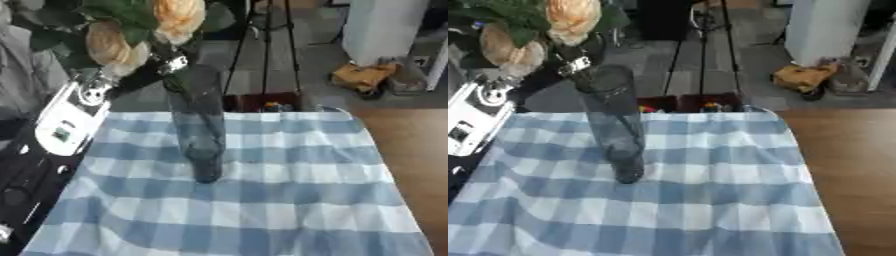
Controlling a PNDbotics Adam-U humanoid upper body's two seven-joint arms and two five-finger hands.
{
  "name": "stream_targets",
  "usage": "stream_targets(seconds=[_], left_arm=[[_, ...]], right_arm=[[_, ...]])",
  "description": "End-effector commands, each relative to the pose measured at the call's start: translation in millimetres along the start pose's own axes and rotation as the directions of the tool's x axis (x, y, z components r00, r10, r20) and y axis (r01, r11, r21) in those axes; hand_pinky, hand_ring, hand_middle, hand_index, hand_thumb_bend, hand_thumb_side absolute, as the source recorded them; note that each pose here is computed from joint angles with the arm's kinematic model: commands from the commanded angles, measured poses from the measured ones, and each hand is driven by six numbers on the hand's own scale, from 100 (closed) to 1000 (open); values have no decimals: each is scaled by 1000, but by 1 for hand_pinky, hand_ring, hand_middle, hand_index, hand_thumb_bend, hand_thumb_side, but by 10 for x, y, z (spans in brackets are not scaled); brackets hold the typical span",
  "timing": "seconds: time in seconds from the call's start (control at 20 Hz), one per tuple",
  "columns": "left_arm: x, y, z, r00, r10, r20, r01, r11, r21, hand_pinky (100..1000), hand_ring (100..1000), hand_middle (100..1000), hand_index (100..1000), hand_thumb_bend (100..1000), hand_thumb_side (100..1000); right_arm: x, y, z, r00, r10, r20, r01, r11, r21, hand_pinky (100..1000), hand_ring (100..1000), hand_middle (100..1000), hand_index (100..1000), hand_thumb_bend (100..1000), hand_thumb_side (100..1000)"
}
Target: Arrange flowers into the vase.
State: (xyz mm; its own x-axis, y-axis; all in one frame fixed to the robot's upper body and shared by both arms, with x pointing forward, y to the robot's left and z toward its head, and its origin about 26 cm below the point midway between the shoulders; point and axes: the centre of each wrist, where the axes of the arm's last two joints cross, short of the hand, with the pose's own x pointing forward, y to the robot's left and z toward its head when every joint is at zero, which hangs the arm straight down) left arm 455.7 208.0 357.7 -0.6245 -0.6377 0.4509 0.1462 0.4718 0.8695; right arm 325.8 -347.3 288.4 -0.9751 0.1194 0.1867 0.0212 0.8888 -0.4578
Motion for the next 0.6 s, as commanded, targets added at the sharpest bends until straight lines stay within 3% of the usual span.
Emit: stream_targets(seconds=[0.05, 0.6], left_arm=[[40, 180, 71, 998, -54, -13, 54, 998, 36, 916, 1000, 1000, 1000, 326, 964], [22, 192, 107, 994, -99, -35, 100, 995, 22, 925, 1000, 1000, 1000, 333, 946]], right_arm=[[75, -52, -67, 1000, 18, 25, -18, 1000, 5, 668, 777, 755, 786, 100, 1000], [81, -49, -60, 1000, 16, 18, -16, 1000, 3, 667, 777, 754, 785, 100, 1000]])
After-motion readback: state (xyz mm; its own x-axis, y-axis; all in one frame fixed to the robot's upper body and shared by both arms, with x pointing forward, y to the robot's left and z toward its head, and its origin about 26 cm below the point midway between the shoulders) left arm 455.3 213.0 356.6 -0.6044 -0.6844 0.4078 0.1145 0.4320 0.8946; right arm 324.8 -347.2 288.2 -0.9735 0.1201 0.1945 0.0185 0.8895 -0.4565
